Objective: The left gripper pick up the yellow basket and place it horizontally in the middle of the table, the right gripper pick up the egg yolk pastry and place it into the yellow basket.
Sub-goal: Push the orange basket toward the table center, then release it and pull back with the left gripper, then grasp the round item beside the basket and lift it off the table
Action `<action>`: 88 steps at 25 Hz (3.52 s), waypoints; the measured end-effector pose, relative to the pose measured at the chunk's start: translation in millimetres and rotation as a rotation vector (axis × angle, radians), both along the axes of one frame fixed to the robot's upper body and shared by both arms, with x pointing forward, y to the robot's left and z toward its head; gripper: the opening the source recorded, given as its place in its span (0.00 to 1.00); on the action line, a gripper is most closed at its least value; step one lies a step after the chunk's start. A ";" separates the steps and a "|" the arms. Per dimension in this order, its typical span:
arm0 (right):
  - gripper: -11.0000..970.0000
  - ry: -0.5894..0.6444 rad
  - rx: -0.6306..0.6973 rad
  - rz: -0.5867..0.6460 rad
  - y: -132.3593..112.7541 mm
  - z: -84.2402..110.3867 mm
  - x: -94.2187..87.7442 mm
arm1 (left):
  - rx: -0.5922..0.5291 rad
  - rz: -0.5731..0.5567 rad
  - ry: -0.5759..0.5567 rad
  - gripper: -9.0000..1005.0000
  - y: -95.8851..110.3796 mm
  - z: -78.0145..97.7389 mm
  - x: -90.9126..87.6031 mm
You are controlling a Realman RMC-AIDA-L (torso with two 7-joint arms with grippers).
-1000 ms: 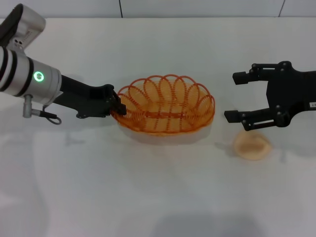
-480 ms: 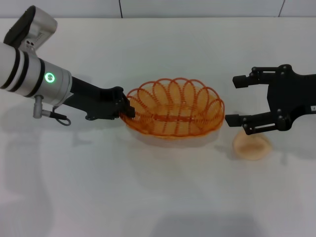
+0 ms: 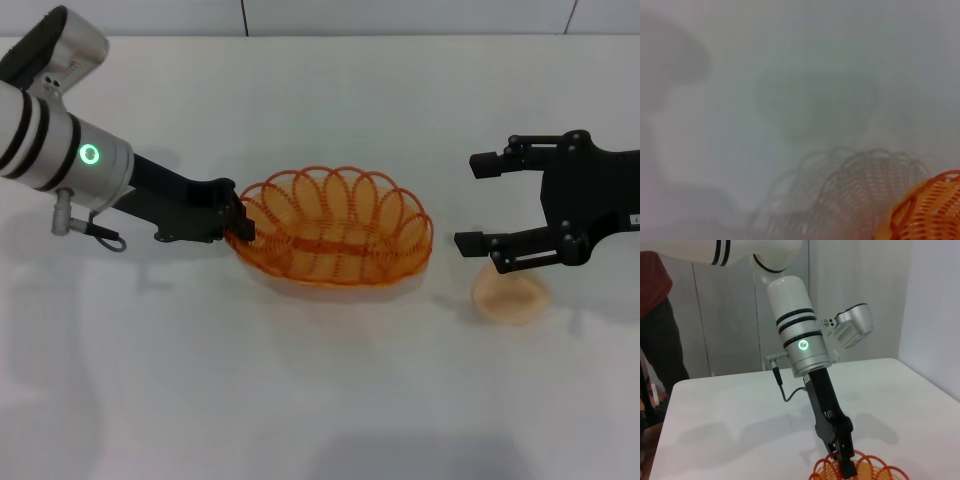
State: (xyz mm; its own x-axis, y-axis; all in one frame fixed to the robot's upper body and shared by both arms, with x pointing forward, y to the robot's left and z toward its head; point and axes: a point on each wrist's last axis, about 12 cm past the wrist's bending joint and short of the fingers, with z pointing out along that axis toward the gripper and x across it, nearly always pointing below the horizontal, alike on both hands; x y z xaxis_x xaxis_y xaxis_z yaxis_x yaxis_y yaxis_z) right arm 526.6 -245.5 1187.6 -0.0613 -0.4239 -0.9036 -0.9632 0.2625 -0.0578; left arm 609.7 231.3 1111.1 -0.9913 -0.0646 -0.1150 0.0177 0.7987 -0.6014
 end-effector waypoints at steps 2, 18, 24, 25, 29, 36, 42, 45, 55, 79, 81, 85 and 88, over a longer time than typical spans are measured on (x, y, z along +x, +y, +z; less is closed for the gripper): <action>0.87 0.000 0.000 0.001 0.1 0.0 0.0 | 0.010 -0.014 -0.001 0.15 -3.1 -0.8 -0.2; 0.87 0.007 0.000 0.011 0.1 -0.9 -1.5 | 0.032 -0.007 -0.001 0.17 -1.9 -5.5 -1.7; 0.87 0.007 -0.001 0.012 0.1 -0.8 -1.8 | 0.033 -0.015 -0.006 0.18 -3.5 -4.3 -0.8; 0.87 0.007 -0.001 0.012 0.1 -0.7 -1.8 | 0.033 -0.017 -0.006 0.18 -3.8 -4.0 -0.6; 0.87 0.007 -0.001 0.012 0.0 -0.7 -1.8 | 0.033 -0.020 -0.010 0.19 -3.9 -2.8 0.3; 0.87 0.006 -0.001 0.012 0.1 -0.6 -1.8 | 0.019 -0.033 -0.021 0.20 -5.3 -0.5 1.1; 0.87 0.006 -0.001 0.012 0.1 -0.5 -1.8 | 0.004 -0.049 -0.038 0.29 -6.2 0.9 1.3; 0.87 0.005 0.000 0.012 0.1 -0.4 -1.8 | 0.005 -0.057 -0.049 0.41 -5.7 1.5 1.4; 0.87 0.002 0.012 0.009 0.1 1.0 -1.5 | 0.012 -0.068 -0.110 0.69 6.5 11.3 4.8; 0.87 0.031 0.023 -0.053 -1.5 -7.8 7.1 | -0.130 -0.209 -0.796 0.89 56.2 79.5 -9.9; 0.87 0.036 0.018 -0.061 0.0 -10.9 8.9 | -0.120 -0.283 -0.812 0.89 56.3 77.5 -15.3; 0.87 0.041 0.003 -0.080 4.6 -14.1 14.2 | -0.058 -0.459 -0.767 0.89 55.9 69.9 -25.9; 0.87 0.057 -0.021 -0.103 6.9 -16.0 18.3 | -0.010 -0.573 -0.712 0.89 57.3 66.5 -31.3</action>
State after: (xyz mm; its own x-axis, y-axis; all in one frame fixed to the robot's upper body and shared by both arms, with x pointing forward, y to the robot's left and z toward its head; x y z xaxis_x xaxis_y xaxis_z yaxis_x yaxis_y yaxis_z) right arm 544.9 -238.6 1171.6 -0.1564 -0.4319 -0.8883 -0.9333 0.3591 -0.0102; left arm 578.4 288.6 1177.6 -0.5667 0.4112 -0.7140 0.7795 0.5484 -0.3028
